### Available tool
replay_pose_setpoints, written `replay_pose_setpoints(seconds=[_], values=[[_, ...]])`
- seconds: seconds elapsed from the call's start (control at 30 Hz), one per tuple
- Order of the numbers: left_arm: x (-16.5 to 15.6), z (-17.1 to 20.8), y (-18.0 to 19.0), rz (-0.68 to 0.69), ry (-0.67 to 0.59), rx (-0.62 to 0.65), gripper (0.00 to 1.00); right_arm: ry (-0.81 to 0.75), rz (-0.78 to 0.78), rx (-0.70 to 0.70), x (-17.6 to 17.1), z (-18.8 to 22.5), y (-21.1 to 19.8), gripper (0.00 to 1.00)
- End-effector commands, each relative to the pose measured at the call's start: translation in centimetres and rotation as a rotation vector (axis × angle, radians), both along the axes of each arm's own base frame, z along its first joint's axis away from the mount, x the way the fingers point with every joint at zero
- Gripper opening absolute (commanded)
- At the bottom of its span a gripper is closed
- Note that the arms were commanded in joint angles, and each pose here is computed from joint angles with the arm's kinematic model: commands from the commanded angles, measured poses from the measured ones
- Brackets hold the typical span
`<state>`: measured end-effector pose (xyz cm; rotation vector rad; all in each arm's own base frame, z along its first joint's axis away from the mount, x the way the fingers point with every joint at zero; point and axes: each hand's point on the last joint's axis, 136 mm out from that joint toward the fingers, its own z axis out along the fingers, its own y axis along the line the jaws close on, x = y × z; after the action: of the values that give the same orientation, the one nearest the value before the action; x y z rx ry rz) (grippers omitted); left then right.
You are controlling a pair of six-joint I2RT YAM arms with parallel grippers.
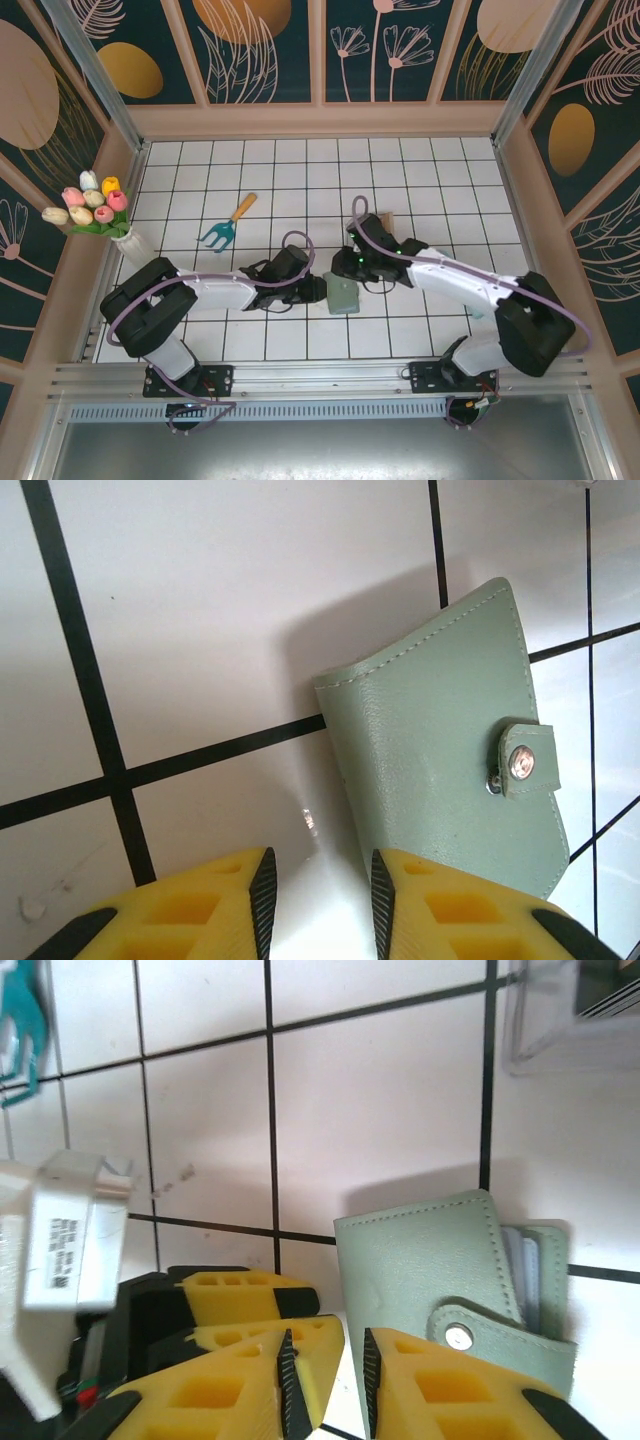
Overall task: Put the credit cards into the card holder
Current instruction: Close the button on the card holder, then reset both arms
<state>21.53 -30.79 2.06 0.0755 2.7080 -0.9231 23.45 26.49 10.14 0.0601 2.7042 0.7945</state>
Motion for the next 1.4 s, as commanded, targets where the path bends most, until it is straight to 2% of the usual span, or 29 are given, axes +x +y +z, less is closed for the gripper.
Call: replay_pose_setpoints(seconds=[0.0, 0.1, 0.17, 0.2, 0.27, 0.4, 0.47, 0.57, 0.63, 0.73, 0.8, 0.87, 0.9, 0.97, 1.07, 1.13, 1.2, 1.37], values=[[-0.2, 0.3, 0.2, 0.003, -0.005, 0.008, 0.35, 0.002, -0.093, -0.053, 0.0, -0.8, -3.1, 0.28], [0.6, 1.6, 0.8, 0.047, -0.058, 0.007, 0.31, -0.094, -0.201, -0.136, 0.9, 0.2, -6.6, 0.30], [1.3, 2.8, 1.2, 0.077, -0.105, 0.004, 0.34, -0.146, -0.208, -0.105, 1.2, 1.0, -7.5, 0.36], [1.6, 3.4, 1.6, 0.092, -0.129, 0.015, 0.37, -0.144, -0.206, -0.080, 1.2, 1.1, -7.6, 0.36], [2.1, 4.3, 2.0, 0.108, -0.166, 0.027, 0.38, -0.149, -0.237, -0.122, 1.2, 0.7, -8.8, 0.29], [2.7, 4.9, 2.8, 0.144, -0.195, 0.057, 0.44, -0.136, -0.175, -0.105, 0.9, -0.2, -8.0, 0.28], [2.8, 4.9, 3.2, 0.168, -0.200, 0.069, 0.44, -0.105, -0.196, -0.126, 0.6, -1.1, -8.4, 0.28], [3.3, 5.8, 4.2, 0.215, -0.237, 0.078, 0.44, -0.142, -0.291, -0.207, 1.2, -0.9, -10.6, 0.31], [3.9, 6.9, 5.1, 0.252, -0.283, 0.095, 0.45, -0.223, -0.374, -0.265, 2.1, 1.0, -12.6, 0.37], [5.1, 8.7, 8.1, 0.361, -0.391, 0.171, 0.54, -0.418, -0.548, -0.407, 3.7, 5.3, -17.5, 0.60], [5.9, 10.5, 10.9, 0.450, -0.497, 0.243, 0.62, -0.557, -0.626, -0.497, 4.9, 8.0, -20.4, 0.70], [6.5, 12.2, 14.6, 0.570, -0.602, 0.353, 0.76, -0.629, -0.754, -0.594, 5.7, 9.4, -24.1, 0.76], [6.7, 13.1, 16.7, 0.639, -0.657, 0.410, 0.86, -0.667, -0.784, -0.653, 6.3, 9.6, -25.9, 0.77], [6.8, 14.4, 21.5, 0.778, -0.744, 0.540, 0.98, -0.748, -0.787, -0.735, 7.6, 9.6, -28.2, 0.77], [6.8, 15.1, 27.9, 0.940, -0.805, 0.657, 0.99, -0.804, -0.688, -0.664, 9.7, 8.2, -28.8, 0.78], [6.7, 15.4, 30.9, 1.016, -0.835, 0.706, 0.99, -0.827, -0.690, -0.661, 10.1, 6.0, -30.0, 0.79], [6.8, 15.8, 32.2, 1.008, -0.925, 0.749, 0.99, -0.848, -0.656, -0.678, 10.6, 4.4, -30.3, 0.80], [8.3, 14.9, 33.6, 0.962, -0.972, 0.782, 0.99, -0.983, -0.509, -0.596, 12.4, 3.3, -27.8, 0.80]])
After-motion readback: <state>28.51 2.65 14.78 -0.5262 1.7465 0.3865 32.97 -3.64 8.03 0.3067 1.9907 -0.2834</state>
